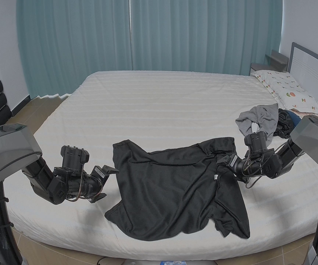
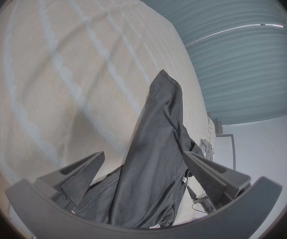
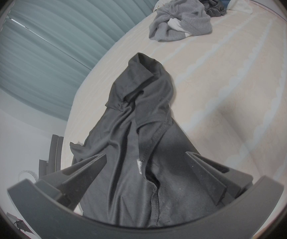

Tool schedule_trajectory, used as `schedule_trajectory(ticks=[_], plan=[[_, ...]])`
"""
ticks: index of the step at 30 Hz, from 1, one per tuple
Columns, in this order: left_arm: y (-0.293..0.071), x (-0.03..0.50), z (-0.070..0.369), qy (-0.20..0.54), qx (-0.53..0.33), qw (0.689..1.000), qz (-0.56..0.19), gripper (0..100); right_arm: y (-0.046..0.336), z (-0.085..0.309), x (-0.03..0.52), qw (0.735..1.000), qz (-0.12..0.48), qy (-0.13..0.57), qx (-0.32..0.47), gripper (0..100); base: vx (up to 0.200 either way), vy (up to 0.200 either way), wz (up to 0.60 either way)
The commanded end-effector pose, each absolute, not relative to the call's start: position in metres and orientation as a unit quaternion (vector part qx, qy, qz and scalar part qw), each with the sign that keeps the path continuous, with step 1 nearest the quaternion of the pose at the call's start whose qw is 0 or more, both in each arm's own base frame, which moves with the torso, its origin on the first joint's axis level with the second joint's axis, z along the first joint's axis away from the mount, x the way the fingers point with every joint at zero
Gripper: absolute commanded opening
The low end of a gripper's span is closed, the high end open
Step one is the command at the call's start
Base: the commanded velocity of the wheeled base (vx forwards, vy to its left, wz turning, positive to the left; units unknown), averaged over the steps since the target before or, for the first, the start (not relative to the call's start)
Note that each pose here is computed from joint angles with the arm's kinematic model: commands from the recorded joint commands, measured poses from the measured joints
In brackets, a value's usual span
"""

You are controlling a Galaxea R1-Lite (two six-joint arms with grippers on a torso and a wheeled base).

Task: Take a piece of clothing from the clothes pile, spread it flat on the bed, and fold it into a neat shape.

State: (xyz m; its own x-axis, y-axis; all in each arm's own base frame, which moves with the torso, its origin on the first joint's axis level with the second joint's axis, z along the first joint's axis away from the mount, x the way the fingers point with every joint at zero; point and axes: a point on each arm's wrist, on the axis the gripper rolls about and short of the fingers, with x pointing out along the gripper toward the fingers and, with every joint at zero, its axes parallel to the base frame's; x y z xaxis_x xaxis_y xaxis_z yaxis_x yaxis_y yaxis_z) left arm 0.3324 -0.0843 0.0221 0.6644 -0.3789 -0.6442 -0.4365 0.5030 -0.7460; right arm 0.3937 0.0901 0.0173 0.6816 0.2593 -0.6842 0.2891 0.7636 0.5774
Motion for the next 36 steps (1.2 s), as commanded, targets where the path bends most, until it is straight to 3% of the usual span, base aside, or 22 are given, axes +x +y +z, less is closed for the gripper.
schedule_trajectory(ticks=[1, 20, 21, 28, 36], plan=[[-0.084, 0.331, 0.024, 0.409, -0.498, 0.764, 0.018, 100, 0.096, 0.012, 0.391, 0.847, -0.007, 0.409, 0.339, 100, 0.0, 0.0, 0.0], [-0.083, 0.331, 0.024, 0.409, -0.499, 0.764, 0.018, 100, 0.124, 0.0, 0.411, 0.849, 0.0, 0.421, 0.32, 100, 0.0, 0.0, 0.0], [-0.083, 0.332, 0.024, 0.408, -0.5, 0.764, 0.018, 100, 0.123, 0.0, 0.413, 0.848, -0.003, 0.423, 0.319, 0, 0.0, 0.0, 0.0], [-0.082, 0.332, 0.024, 0.407, -0.5, 0.764, 0.019, 100, 0.122, -0.003, 0.412, 0.847, -0.016, 0.444, 0.291, 0, 0.0, 0.0, 0.0], [-0.082, 0.332, 0.024, 0.407, -0.5, 0.764, 0.019, 100, 0.116, 0.007, 0.409, 0.866, -0.03, 0.43, 0.253, 0, 0.0, 0.0, 0.0]])
